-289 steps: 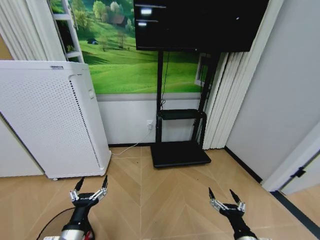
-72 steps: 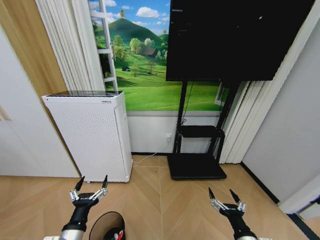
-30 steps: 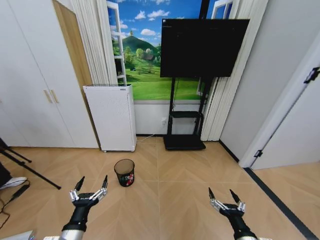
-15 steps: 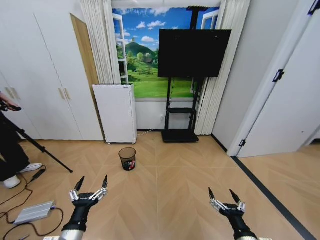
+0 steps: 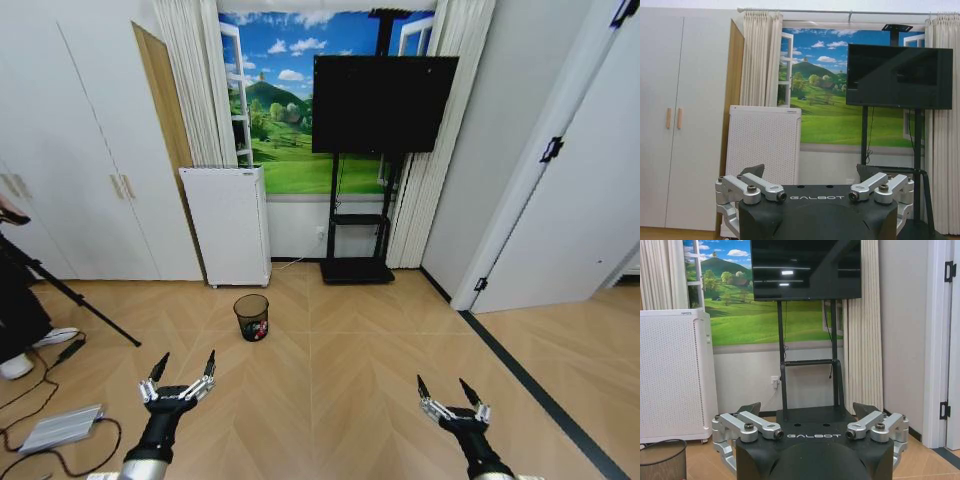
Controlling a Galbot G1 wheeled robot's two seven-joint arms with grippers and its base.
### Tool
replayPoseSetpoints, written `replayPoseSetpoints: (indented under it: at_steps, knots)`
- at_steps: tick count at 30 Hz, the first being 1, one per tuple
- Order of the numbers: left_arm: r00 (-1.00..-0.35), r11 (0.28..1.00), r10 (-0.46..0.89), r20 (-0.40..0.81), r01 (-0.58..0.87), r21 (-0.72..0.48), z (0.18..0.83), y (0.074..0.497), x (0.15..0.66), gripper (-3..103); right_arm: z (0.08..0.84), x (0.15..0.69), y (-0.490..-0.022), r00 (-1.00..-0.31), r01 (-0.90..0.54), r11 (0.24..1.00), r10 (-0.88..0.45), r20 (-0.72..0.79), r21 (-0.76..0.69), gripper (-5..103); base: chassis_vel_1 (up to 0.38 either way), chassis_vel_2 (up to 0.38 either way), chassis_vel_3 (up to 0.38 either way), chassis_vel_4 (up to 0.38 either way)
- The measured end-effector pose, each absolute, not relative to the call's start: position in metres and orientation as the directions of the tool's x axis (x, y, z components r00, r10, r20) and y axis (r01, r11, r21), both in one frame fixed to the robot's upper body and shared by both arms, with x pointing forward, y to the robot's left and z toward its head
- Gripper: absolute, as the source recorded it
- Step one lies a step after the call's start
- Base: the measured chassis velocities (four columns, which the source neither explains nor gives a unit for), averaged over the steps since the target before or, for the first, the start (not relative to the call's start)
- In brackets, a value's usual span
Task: Pick up the trash bin and place the garbage on the floor into it.
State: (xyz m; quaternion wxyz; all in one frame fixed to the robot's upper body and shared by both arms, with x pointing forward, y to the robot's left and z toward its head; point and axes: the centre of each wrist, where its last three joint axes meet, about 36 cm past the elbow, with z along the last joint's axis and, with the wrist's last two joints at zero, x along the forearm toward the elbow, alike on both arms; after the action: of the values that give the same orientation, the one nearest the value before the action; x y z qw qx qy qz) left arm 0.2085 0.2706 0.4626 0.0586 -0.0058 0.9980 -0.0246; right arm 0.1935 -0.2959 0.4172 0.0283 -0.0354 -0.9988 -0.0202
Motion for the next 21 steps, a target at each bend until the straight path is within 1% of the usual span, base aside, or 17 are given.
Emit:
replayPoseSetpoints:
  at_steps: [14, 21]
  knots:
    - [-0.993, 0.999, -0.014, -0.116, -0.009, -0.05, 0.4626, 0.2706, 0.2084, 100, 0.4172, 0.1935, -0.2959, -0.996, 0.072, 0.997, 0.07, 0.058, 0.038, 100, -0.013, 0.01, 0.009, -0.007]
    - [-0.993, 0.999, -0.014, -0.116, -0.009, -0.05, 0.4626, 0.2706, 0.2084, 100, 0.4171, 0.1935, -0.2959, -0.996, 0.072, 0.997, 0.07, 0.058, 0.038, 100, -0.113, 0.11, 0.117, -0.122]
